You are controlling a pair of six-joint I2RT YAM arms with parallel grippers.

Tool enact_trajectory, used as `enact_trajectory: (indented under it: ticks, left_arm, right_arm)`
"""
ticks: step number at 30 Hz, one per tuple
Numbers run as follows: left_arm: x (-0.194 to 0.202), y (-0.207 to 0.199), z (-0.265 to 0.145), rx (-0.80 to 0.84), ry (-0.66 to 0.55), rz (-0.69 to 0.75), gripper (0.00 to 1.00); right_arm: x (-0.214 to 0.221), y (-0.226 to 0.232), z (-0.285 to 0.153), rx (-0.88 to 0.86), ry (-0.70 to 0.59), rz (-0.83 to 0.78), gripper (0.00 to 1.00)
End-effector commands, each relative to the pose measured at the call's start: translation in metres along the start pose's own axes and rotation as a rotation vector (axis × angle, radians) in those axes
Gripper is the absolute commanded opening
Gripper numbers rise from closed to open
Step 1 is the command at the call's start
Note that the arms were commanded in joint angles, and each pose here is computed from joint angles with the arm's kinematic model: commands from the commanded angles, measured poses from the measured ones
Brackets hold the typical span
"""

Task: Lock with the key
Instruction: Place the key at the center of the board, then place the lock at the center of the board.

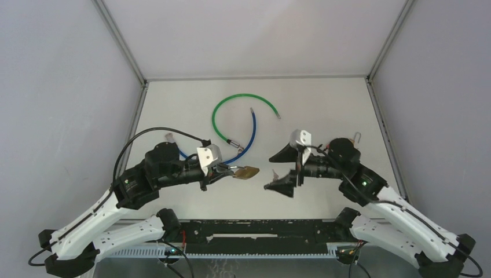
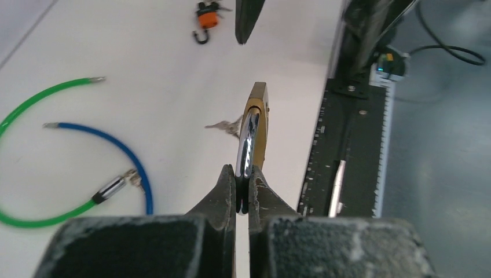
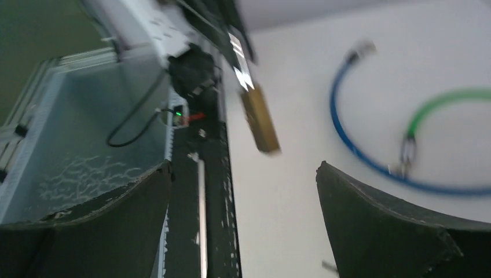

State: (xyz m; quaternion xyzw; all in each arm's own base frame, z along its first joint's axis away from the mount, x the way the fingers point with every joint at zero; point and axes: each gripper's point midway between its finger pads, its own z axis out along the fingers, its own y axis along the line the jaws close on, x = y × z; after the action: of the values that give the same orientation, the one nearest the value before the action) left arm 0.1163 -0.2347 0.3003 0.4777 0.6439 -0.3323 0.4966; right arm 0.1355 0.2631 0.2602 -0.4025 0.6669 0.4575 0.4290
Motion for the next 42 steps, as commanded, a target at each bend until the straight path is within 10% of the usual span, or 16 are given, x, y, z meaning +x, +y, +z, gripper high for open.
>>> enact_trajectory:
  ticks: [1,10,16,18,21,22,29,37,42]
  left_arm:
    - [-0.040,-0.035,-0.004,0.196,-0.166,0.028,0.00]
    - [-0.039,-0.046,-0.002,0.263,-0.158,0.022,0.00]
    - [-0.040,-0.045,0.000,0.249,-0.168,-0.004,0.00]
    - [-0.042,-0.033,0.002,0.178,-0.182,-0.022,0.06]
    - [-0.042,0.012,0.002,-0.093,-0.219,-0.095,0.89]
    - [-0.040,0.027,-0.001,-0.173,-0.232,-0.109,0.98]
    - [0.024,0.116,-0.028,-0.671,-0.248,-0.392,1.00]
    - [0.089,0.125,-0.041,-0.758,-0.250,-0.655,1.00]
    - [0.094,0.124,-0.046,-0.762,-0.269,-0.647,1.00]
  right_arm:
    - [-0.027,0.051,0.004,-0.215,-0.096,-0.263,0.99]
    - [-0.031,0.064,0.040,-0.219,-0.001,-0.240,0.84]
    - [-0.025,0.056,0.047,-0.175,0.026,-0.143,0.00]
    - [-0.016,0.044,0.048,-0.134,0.055,-0.064,0.00]
    - [0.009,0.001,0.049,0.007,0.110,0.169,0.00]
    - [0.024,-0.016,0.048,0.054,0.134,0.276,0.00]
    - [0.126,-0.064,0.059,0.174,0.344,0.698,0.00]
    - [0.171,-0.080,0.070,0.186,0.439,0.868,0.01]
    - [0.186,-0.087,0.061,0.254,0.502,0.918,0.44]
